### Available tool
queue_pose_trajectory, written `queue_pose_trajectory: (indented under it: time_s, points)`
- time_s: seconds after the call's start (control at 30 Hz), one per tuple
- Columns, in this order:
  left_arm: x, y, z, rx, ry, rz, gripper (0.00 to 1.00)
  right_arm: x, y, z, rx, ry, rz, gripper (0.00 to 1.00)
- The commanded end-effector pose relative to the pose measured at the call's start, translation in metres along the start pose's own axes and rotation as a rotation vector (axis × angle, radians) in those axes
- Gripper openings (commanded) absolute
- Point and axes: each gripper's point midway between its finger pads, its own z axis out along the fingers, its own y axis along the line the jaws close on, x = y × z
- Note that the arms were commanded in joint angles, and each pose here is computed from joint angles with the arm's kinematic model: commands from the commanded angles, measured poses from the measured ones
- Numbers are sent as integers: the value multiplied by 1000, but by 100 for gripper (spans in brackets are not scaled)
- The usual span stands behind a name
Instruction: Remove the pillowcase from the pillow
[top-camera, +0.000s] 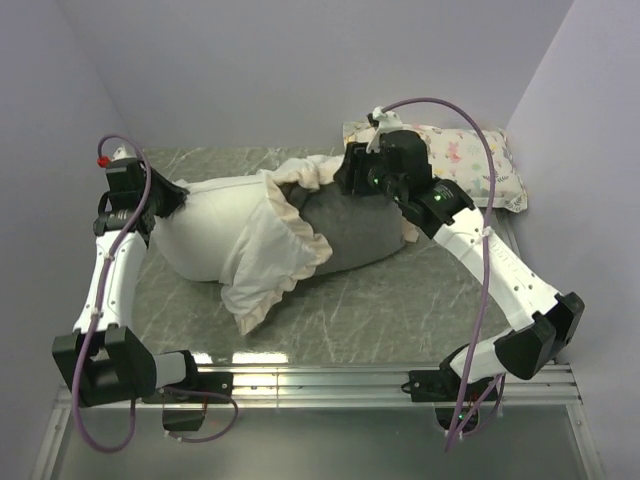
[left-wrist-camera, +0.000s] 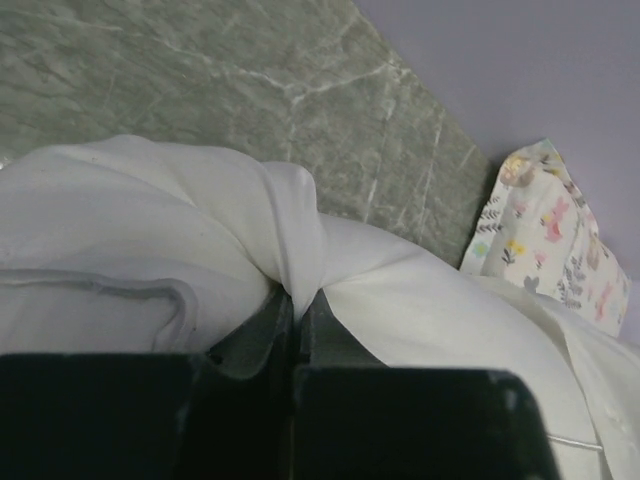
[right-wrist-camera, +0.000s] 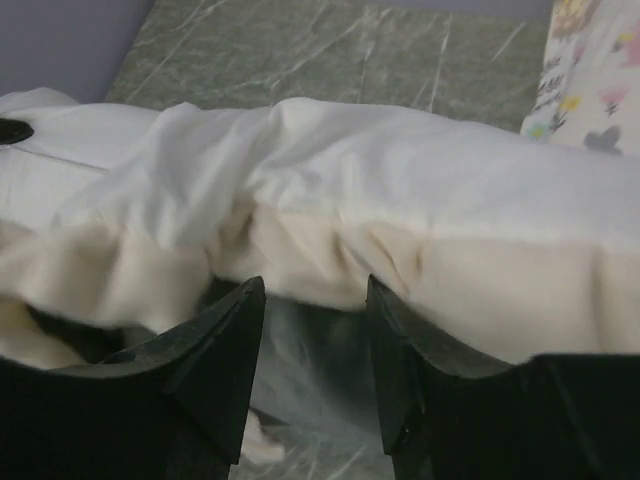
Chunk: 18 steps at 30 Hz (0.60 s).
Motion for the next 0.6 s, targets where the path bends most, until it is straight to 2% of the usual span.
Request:
queue_pose_trajectory:
  time_s: [0.0, 0.1, 0.17, 0.27, 0.3, 0.37, 0.4, 0.47, 0.5, 0.57]
  points:
    - [-11, 57, 21, -235, -18, 30, 6, -48, 2, -24, 35, -137, -81, 67]
    - [-7, 63, 33, -246, -3, 31, 7, -61, 21, -46, 11, -220, -125, 79]
    - [-2, 71, 39, -267, 7, 38, 6, -61, 24, -55, 35, -248, -148, 83]
    - [2, 80, 50, -297, 25, 54, 5, -37, 17, -48, 50, -224, -142, 85]
    - [7, 82, 55, -306, 42, 59, 4, -9, 7, -34, 68, -171, -144, 86]
    - [10, 83, 58, -309, 53, 72, 3, 8, 1, -20, 79, -165, -137, 86]
    - [13, 82, 59, -309, 57, 78, 3, 37, -6, -7, 84, -111, -141, 86]
    - [13, 82, 60, -309, 54, 82, 3, 50, -4, 8, 57, -129, -130, 86]
    - [13, 81, 60, -310, 55, 83, 3, 73, -5, 17, 32, -93, -142, 86]
    - [13, 80, 60, -311, 58, 88, 3, 87, 0, 33, 13, -86, -153, 86]
